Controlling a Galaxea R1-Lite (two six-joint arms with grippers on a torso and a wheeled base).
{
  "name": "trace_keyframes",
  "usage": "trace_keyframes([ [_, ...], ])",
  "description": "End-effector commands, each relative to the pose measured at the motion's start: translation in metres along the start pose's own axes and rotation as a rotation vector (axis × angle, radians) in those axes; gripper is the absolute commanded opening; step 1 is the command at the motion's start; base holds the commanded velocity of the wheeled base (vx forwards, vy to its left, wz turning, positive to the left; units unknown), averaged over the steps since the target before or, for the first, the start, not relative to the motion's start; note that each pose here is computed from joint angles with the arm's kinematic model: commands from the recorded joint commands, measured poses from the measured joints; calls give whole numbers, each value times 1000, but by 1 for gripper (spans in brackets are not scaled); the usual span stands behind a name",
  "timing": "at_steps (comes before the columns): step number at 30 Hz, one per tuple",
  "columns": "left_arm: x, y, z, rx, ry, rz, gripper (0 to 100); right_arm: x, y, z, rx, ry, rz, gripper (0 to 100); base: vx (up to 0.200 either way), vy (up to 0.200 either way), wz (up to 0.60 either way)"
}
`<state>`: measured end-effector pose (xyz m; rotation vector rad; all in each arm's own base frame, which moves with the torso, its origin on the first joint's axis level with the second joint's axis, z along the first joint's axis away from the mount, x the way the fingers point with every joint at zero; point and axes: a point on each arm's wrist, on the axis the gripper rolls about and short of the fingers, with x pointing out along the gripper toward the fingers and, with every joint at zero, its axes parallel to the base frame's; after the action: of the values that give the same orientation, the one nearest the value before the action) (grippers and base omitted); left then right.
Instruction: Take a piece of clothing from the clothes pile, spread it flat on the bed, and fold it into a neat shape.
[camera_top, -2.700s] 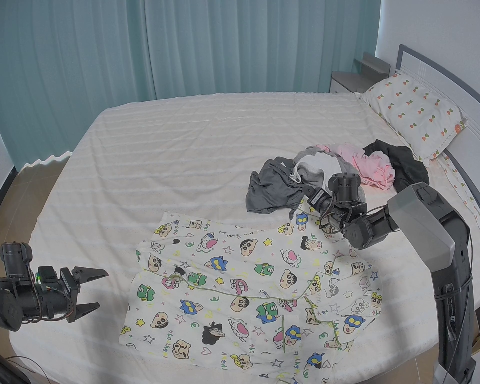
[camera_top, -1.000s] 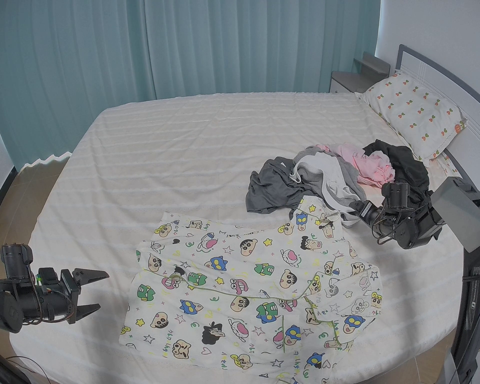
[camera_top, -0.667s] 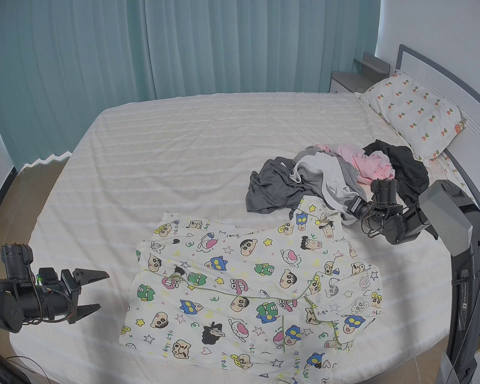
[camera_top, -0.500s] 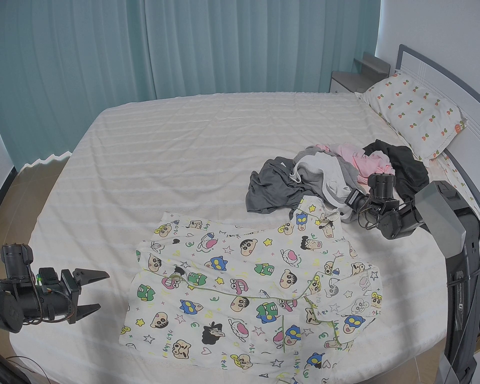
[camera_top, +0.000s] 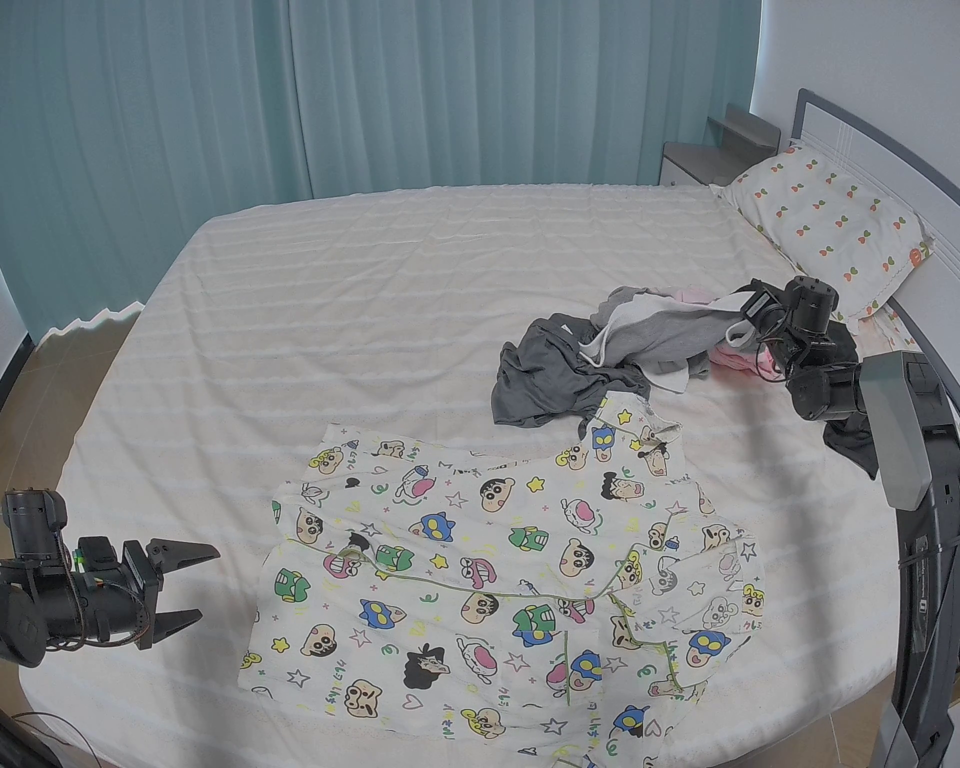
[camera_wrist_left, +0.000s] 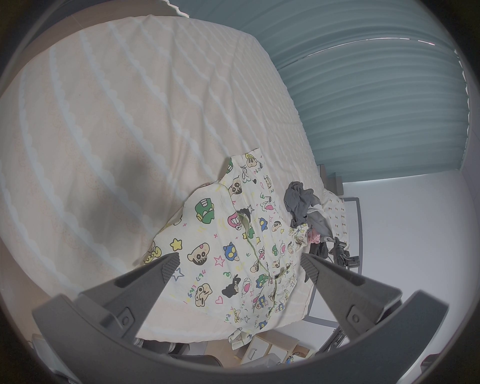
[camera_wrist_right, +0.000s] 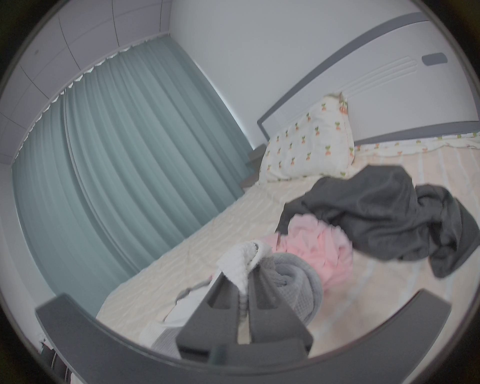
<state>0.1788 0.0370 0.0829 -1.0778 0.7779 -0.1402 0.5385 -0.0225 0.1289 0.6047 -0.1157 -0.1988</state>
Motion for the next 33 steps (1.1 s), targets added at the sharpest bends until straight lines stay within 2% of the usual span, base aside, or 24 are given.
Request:
trace_keyframes([
  [1,0,0,0,-2,1,1,100,12,-25,-2,-7,-34,-49,0,0,0,0],
  [7,0,0,0,-2,1,1,100,16,-49,-12,-41,1,-104,0,0,0,0],
  [8,0,0,0,-2,1,1,100,16,-54,-12,-46,16,-117,100,0,0,0],
  [12,0,0,0,-2,1,1,100,9,-59,-16,-60,54,-150,100,0,0,0],
  [15,0,0,0,-2,1,1,100,-11,-56,-10,-78,122,-164,100,0,0,0],
  [21,0,0,0,-1,2,1,100,-49,-44,8,-51,231,-123,100,0,0,0],
  [23,1,0,-1,1,5,0,100,-65,-31,10,-15,269,-84,100,0,0,0],
  [25,1,-1,-1,4,10,-1,100,-90,-10,2,60,348,-17,100,0,0,0],
  [27,1,-1,-3,4,15,-1,100,-108,6,-11,94,422,31,100,0,0,0],
  [33,2,0,-4,4,20,0,100,-134,40,-55,88,554,121,100,0,0,0],
])
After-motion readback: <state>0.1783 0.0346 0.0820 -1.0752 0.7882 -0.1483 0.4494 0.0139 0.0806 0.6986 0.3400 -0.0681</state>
